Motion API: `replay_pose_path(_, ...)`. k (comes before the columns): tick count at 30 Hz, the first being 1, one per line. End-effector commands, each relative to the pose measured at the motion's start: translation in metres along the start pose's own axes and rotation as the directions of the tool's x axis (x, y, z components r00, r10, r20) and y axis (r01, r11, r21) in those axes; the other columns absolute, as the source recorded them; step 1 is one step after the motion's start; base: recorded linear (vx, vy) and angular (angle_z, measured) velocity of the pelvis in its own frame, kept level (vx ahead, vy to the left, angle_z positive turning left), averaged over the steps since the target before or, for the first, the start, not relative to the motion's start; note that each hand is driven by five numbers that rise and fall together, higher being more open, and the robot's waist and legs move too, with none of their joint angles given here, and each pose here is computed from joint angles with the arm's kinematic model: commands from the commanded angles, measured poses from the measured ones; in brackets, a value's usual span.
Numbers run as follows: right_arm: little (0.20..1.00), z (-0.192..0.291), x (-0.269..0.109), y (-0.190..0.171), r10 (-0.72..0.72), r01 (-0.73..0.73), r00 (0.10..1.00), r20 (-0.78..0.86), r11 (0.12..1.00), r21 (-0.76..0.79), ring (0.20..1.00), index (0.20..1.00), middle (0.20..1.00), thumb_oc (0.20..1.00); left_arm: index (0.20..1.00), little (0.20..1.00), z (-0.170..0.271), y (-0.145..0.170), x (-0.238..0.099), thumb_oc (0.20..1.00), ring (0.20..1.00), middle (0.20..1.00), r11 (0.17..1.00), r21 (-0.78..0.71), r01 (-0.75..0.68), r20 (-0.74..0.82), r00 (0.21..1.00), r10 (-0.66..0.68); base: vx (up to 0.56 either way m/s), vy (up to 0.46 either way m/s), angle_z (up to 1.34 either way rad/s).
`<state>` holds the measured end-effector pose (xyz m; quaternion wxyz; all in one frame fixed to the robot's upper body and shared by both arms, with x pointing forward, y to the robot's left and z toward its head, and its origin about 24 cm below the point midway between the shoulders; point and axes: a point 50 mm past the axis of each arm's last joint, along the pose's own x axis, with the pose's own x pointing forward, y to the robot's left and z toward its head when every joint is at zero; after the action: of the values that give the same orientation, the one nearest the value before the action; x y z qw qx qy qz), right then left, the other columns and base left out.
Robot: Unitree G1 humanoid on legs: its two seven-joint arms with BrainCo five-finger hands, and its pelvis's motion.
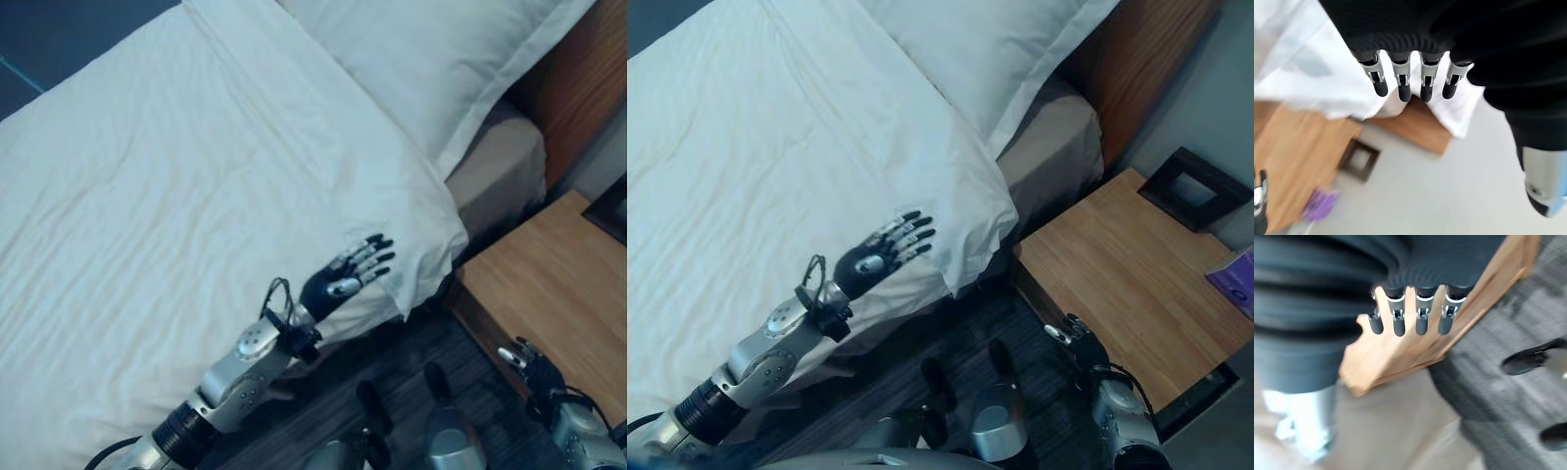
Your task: Making the bed.
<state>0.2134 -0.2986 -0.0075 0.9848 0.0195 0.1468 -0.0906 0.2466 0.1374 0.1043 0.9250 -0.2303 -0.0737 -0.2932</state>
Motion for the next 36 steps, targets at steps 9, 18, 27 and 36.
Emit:
replay_pose_path(9,0.2,0.258,0.03,0.06,0.083,-0.181,0.604,0.793,0.983,0.035,0.2,0.2,0.2,0.2,1.0,1.0,0.043,0.027,-0.002,1.0,1.0,1.0,0.981,-0.003,-0.194,0.248,0.95,0.188,0.0,0.005,0.0)
replay_pose_path(18,0.2,0.267,0.06,0.146,0.361,-0.385,0.66,0.659,0.916,-0.116,0.2,0.2,0.2,0.2,1.0,1.0,0.057,0.045,-0.013,1.0,1.0,1.0,0.946,0.051,-0.32,0.305,0.907,0.291,-0.02,-0.031,0.1)
replay_pose_path(27,0.2,0.245,0.09,0.177,0.431,-0.386,0.775,0.462,0.902,-0.193,0.2,0.2,0.2,0.2,1.0,1.0,0.045,0.042,-0.013,1.0,1.0,1.0,0.954,0.026,-0.297,0.267,0.922,0.28,-0.03,-0.041,0.04)
replay_pose_path(36,0.2,0.239,0.096,0.198,0.452,-0.418,0.791,0.413,0.892,-0.174,0.2,0.2,0.2,0.2,1.0,1.0,0.033,0.041,-0.008,1.0,1.0,1.0,0.958,0.019,-0.287,0.223,0.935,0.276,-0.01,-0.024,0.01)
